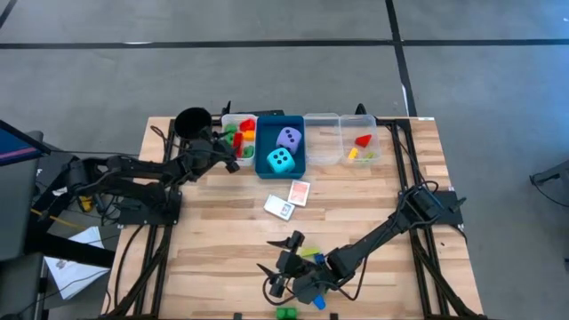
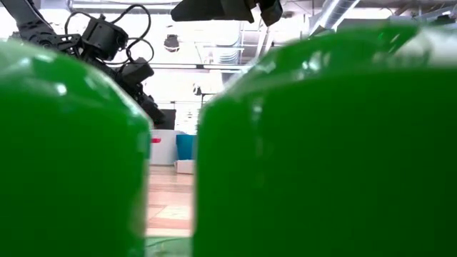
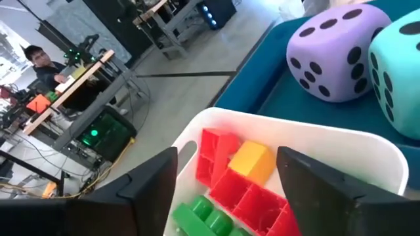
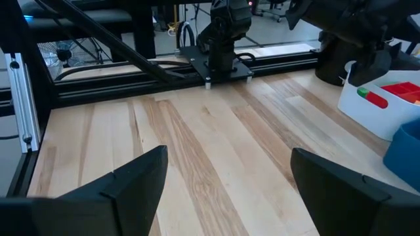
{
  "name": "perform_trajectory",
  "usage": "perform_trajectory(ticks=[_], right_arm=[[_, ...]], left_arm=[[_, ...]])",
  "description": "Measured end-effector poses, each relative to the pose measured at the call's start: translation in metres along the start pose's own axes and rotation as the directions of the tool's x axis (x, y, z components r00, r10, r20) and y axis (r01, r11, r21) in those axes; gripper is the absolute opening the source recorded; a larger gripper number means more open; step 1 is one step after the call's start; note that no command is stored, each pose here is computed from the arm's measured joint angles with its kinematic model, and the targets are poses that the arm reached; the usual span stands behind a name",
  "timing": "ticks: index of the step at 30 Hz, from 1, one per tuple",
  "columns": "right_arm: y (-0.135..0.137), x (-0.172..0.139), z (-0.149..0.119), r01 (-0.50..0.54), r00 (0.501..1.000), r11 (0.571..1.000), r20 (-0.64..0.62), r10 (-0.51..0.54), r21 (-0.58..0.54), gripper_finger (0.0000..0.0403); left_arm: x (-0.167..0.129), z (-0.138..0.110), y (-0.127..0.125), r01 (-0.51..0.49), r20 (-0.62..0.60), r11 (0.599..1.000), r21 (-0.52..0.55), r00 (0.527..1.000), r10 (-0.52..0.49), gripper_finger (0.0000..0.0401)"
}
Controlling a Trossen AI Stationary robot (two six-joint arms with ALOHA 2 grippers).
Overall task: Pick & Place Toys
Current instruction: Put the large green game piece into the white bin
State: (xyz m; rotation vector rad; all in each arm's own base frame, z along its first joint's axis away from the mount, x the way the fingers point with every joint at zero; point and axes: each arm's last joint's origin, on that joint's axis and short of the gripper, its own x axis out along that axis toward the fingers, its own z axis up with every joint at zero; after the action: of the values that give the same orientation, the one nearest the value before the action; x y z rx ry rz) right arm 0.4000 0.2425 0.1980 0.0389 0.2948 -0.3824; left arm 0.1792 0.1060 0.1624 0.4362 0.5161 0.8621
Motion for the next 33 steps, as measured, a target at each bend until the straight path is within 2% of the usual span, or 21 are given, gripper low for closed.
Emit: perform_trajectory(ticks=[5,7,9,12,16,19,23,25,33], right_arm=[[0.0,0.0,0.0,0.0,1.0,1.0,0.0,0.0,-0.007,0.0317],[0.0,0.0,0.0,0.001,1.0,1.0,0.0,-0.001,-0.011,0.0317],[0.0,0.0,0.0,0.001,1.0,1.0,0.0,-0.001,-0.011,0.0317],[0.001,-0.002,-0.001,-0.001,1.0,1.0,0.001,0.001,-0.013,0.0317],[0.005,-0.007,-0.002,-0.009,1.0,1.0,0.006,0.009,-0.03,0.0317],[0.009,-0.012,-0.003,0.0,1.0,0.999,0.019,0.001,-0.05,0.0317],[0.013,-0.02,-0.004,0.014,0.999,0.998,0.033,-0.012,-0.06,0.0317],[0.015,-0.023,-0.005,0.016,0.999,0.998,0.037,-0.013,-0.062,0.0317],[0.014,-0.022,-0.005,0.036,0.998,0.998,0.045,-0.034,-0.057,0.0317]], left_arm=[[-0.005,0.005,-0.009,0.054,0.036,0.998,-0.03,0.998,-0.053,0.0264],[-0.009,0.009,-0.017,0.145,0.083,0.989,-0.034,0.986,-0.142,0.0264],[-0.015,0.014,-0.028,0.262,0.143,0.965,-0.013,0.956,-0.257,0.0264],[-0.029,0.022,-0.046,0.464,0.238,0.886,0.022,0.858,-0.455,0.0261],[-0.053,0.031,-0.069,0.705,0.32,0.709,-0.036,0.68,-0.66,0.0258],[-0.073,0.035,-0.085,0.803,0.339,0.591,-0.081,0.58,-0.741,0.0258],[-0.103,0.036,-0.103,0.885,0.336,0.462,-0.052,0.452,-0.827,0.0258],[-0.119,0.036,-0.11,0.907,0.338,0.419,-0.045,0.409,-0.848,0.0258],[-0.167,0.028,-0.13,0.924,0.332,0.373,-0.081,0.378,-0.864,0.0258]])
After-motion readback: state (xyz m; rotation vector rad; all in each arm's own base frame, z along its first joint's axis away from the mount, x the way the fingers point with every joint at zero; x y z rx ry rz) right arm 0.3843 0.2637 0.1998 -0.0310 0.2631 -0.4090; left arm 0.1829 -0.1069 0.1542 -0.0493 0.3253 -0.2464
